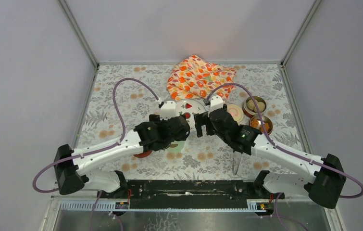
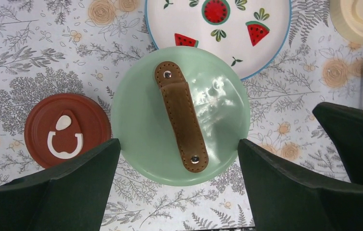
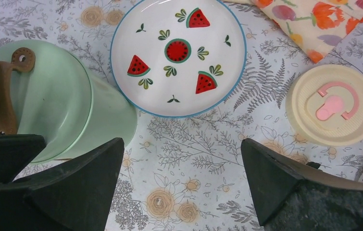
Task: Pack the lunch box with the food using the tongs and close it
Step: Move the packing box to the center of the board.
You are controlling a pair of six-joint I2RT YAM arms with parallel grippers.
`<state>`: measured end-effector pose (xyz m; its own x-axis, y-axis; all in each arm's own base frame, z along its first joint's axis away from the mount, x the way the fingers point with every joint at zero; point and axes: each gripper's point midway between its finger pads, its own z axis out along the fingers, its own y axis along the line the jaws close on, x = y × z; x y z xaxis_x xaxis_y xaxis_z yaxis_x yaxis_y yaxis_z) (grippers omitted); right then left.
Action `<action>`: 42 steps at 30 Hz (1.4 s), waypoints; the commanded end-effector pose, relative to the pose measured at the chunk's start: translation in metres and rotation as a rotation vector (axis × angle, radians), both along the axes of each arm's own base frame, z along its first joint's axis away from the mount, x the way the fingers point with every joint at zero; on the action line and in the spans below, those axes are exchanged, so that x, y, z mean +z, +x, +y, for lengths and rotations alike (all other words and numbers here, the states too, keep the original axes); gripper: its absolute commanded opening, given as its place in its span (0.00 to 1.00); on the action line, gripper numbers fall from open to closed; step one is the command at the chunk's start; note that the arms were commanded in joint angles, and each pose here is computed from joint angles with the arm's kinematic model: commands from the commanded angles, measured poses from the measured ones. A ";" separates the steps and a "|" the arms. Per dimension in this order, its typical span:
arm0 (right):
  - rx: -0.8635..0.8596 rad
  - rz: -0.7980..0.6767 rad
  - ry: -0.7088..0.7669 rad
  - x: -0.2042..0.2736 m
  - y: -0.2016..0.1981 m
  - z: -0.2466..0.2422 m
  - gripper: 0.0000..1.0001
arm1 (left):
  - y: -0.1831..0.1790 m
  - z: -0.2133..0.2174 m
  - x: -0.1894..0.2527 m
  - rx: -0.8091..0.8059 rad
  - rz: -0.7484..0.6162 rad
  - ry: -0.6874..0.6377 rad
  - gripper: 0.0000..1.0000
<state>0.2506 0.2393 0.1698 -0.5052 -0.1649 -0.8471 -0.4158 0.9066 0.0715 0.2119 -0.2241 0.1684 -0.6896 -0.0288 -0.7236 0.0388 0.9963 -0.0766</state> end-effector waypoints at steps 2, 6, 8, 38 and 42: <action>-0.068 -0.080 0.067 0.019 0.012 -0.008 1.00 | 0.007 0.010 -0.018 0.069 -0.005 0.118 0.99; -0.067 -0.074 0.066 0.015 0.012 -0.009 1.00 | 0.008 0.012 -0.029 0.076 0.004 0.178 0.98; -0.065 -0.071 0.064 0.013 0.012 -0.009 1.00 | 0.009 0.018 -0.032 0.093 -0.002 0.216 0.98; -0.213 0.035 -0.009 -0.014 0.038 -0.053 1.00 | 0.138 0.134 -0.031 0.462 -0.103 0.316 0.98; -0.257 0.061 -0.013 -0.014 0.045 -0.069 1.00 | 0.145 0.122 -0.007 0.430 -0.122 0.241 0.98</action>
